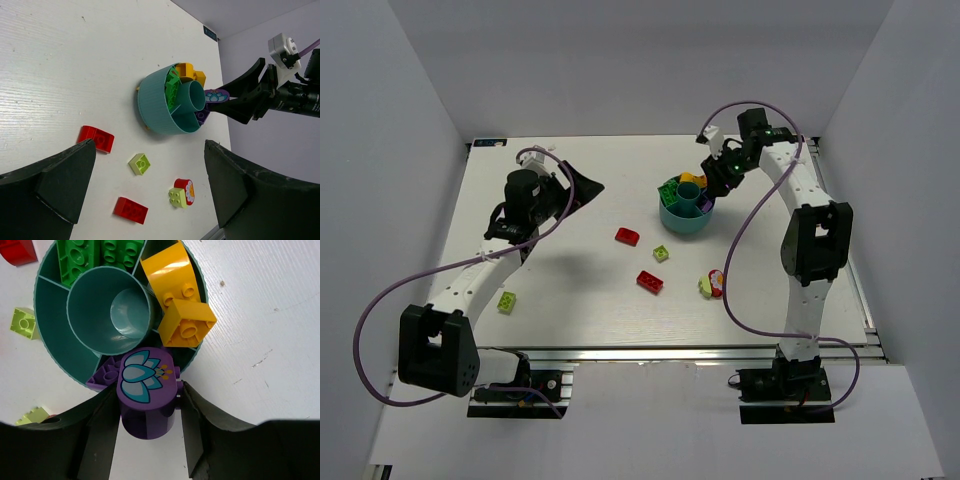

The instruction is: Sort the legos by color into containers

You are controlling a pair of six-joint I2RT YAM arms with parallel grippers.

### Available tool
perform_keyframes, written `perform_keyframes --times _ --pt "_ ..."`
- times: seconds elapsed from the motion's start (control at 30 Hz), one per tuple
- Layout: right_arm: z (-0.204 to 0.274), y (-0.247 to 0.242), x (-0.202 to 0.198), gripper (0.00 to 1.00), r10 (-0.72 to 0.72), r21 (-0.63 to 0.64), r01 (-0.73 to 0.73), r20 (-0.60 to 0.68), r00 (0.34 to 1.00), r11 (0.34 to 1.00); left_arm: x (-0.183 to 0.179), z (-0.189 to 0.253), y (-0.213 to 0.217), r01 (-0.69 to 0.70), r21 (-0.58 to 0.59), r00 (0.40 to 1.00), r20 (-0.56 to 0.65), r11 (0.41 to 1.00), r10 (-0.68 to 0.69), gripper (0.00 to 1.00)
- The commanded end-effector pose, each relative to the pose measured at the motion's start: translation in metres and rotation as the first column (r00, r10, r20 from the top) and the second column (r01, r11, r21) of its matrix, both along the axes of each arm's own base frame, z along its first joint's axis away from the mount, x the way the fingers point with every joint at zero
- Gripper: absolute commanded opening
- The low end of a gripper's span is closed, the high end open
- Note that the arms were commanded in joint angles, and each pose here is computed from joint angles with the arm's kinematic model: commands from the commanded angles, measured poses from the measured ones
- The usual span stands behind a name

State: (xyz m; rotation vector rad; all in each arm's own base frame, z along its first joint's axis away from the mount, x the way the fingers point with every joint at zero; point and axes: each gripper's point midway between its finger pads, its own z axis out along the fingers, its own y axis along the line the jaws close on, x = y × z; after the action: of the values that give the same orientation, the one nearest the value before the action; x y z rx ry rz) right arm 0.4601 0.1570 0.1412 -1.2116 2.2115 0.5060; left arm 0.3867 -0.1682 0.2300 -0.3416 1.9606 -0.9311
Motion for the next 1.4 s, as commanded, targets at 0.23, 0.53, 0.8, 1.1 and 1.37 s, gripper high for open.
perform_keyframes --times 0.23,0.53,0.8,1.1,1.37 --pt "0.008 0.006 -0.003 0.17 0.059 -0.009 -0.058 0.029 0.998 0.998 -0.001 0.018 0.003 0.009 -0.018 0.999 0.05 1.0 -0.008 0.98" --pt "0.006 0.012 -0.009 0.43 0.123 -0.044 -0.121 0.047 0.991 0.992 0.001 0.016 0.003 0.013 -0.023 0.999 0.045 1.0 -0.012 0.98" --pt "0.016 0.019 -0.007 0.74 0.133 -0.042 -0.13 0.082 0.988 0.991 0.002 0.016 0.002 0.014 -0.031 0.999 0.044 0.999 -0.013 0.98" --pt "0.056 0.027 -0.001 0.74 0.092 0.014 -0.096 0.16 0.983 0.995 0.002 0.015 0.005 -0.001 -0.024 0.999 0.039 1.0 0.002 0.98" --pt "0.126 0.019 0.001 0.89 0.061 0.055 -0.084 0.336 0.94 0.995 0.004 0.005 0.025 -0.091 -0.013 0.996 -0.004 0.996 0.091 0.98"
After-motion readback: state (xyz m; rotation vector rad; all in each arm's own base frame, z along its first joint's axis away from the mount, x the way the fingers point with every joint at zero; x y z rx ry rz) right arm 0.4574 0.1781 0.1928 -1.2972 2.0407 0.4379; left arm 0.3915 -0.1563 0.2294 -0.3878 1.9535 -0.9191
